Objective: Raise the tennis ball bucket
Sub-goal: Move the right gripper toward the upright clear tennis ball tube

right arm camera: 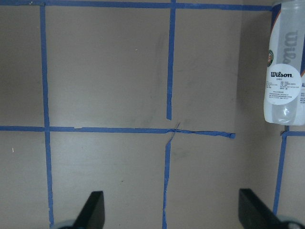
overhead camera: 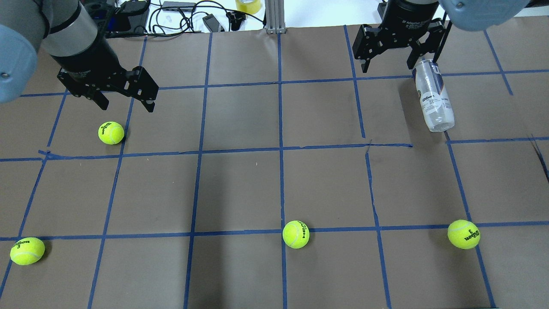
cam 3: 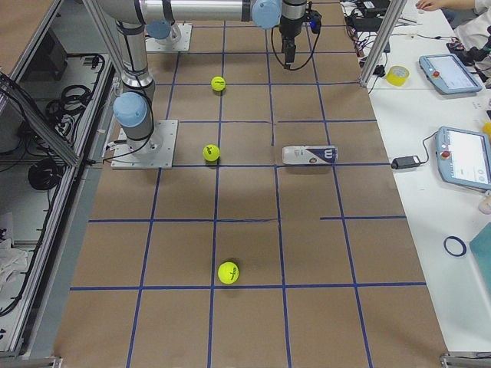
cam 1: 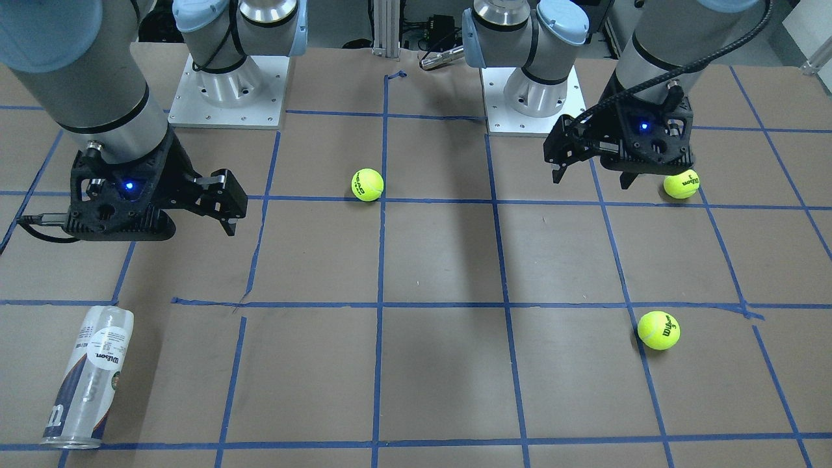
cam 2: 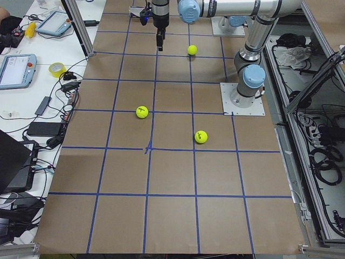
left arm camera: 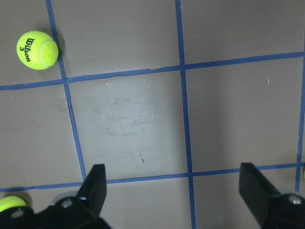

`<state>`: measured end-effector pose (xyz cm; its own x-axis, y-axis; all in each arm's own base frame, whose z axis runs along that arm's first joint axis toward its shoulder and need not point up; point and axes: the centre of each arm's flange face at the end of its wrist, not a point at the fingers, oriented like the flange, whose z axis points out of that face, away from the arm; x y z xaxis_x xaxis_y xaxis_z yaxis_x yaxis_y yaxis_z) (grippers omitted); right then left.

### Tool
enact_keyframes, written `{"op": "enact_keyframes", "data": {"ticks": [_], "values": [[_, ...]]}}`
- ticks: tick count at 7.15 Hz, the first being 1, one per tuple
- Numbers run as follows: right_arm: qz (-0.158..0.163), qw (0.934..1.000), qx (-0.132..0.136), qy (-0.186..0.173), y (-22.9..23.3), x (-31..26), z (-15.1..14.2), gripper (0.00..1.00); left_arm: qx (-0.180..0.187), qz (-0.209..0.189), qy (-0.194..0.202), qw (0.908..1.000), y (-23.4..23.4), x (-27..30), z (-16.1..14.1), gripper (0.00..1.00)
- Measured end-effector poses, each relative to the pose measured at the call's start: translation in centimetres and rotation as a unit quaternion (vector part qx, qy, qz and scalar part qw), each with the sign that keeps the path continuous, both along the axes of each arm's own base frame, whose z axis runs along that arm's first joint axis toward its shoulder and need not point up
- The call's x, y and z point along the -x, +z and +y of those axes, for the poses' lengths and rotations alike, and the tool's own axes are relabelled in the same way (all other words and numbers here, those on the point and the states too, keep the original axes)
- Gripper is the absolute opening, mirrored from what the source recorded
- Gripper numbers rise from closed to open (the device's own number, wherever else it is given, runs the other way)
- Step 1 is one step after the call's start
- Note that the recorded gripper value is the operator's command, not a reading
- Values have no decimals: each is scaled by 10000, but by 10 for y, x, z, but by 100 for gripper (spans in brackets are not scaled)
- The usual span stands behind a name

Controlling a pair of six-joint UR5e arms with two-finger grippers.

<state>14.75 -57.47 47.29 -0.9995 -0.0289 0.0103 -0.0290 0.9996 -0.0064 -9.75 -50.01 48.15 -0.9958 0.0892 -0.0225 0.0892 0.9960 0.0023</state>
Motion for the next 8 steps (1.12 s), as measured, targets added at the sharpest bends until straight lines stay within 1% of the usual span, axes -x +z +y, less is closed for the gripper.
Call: {"op": "enact_keyframes", "data": {"ticks": [2,3,4,5,6,7,8], "values": [[-13,10000,14,-46,0,4,-2,100,-6,-2,3,10000,0,0,0,100],[-55,9998,174,-128,3,11,-9,100,-9,-3,2,10000,0,0,0,100],[-110,9989,345,-290,0,30,-23,100,-8,-2,4,10000,0,0,0,100],[-181,9979,401,-467,-13,60,-44,100,2,0,8,10000,0,0,0,100],[-225,9975,467,-484,-34,93,-73,100,24,11,13,10000,1,0,-1,100],[-198,9976,544,-374,-64,126,-111,99,43,20,16,10000,2,0,0,100],[-173,9978,552,-330,-103,161,-150,99,53,10,19,10000,3,0,0,100]]}}
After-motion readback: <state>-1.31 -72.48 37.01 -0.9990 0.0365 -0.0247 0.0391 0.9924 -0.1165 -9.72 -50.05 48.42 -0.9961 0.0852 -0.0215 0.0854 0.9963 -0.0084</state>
